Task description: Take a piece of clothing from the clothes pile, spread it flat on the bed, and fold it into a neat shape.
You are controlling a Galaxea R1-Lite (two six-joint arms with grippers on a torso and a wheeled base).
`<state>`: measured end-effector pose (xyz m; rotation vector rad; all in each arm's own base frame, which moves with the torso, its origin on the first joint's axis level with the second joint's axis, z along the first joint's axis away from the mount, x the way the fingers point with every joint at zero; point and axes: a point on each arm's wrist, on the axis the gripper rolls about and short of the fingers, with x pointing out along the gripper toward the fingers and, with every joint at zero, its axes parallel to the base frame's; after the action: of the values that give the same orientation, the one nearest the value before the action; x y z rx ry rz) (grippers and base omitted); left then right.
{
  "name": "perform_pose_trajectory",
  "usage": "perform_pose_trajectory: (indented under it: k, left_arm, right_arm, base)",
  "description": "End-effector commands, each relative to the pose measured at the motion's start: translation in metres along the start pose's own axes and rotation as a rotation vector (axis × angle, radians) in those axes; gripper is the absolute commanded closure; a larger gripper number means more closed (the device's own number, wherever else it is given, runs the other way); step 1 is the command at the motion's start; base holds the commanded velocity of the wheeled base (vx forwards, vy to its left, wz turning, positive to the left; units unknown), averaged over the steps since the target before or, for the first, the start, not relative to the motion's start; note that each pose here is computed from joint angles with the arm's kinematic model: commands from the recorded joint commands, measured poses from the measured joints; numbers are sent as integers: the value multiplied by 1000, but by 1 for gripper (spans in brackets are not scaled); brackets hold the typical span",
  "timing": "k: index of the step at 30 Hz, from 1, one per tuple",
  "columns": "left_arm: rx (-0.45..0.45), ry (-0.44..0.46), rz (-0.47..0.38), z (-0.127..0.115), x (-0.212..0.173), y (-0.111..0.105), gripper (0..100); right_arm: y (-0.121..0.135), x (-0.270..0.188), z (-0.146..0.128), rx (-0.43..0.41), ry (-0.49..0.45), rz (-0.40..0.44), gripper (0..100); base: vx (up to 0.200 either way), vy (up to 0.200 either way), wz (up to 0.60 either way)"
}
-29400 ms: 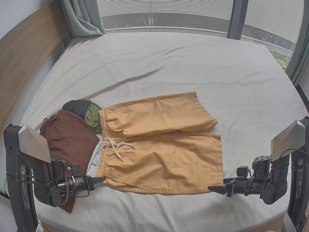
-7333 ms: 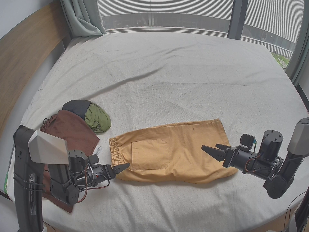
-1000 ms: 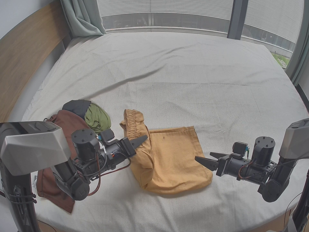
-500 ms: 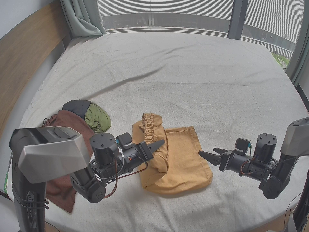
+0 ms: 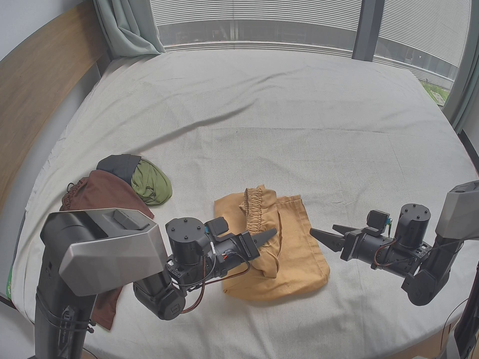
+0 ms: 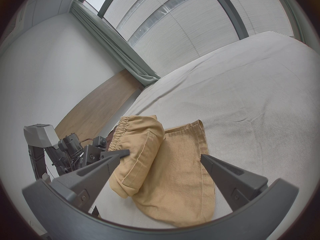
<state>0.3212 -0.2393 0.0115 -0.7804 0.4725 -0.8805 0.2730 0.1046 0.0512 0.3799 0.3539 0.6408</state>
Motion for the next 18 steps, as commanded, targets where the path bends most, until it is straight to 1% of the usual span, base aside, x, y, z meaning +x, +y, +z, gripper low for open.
perform_pose_trajectory:
  k: [1,8,9,13,18]
  left_arm:
    - [-4,7,8,-5,4,8,100]
    - [0,8,5,-5,5,9,100]
    - [0,7,4,-5,6,9,0]
    - [5,6,5,-6,6,11,0]
    - [13,-7,-7,-4,10,6,0]
  right_arm:
    - [0,0,1,-1,-3,2,0]
    - [0,1,2,-4,-10,4,0]
    - [0,1,2,-4,-10,4,0]
    - [0,2,2,-4,-11,5,0]
    - [0,2,2,-3,-8,4,0]
  base:
    - [0,0,0]
    - [0,0,0]
    - [0,0,0]
    - [0,0,0]
    - [0,0,0]
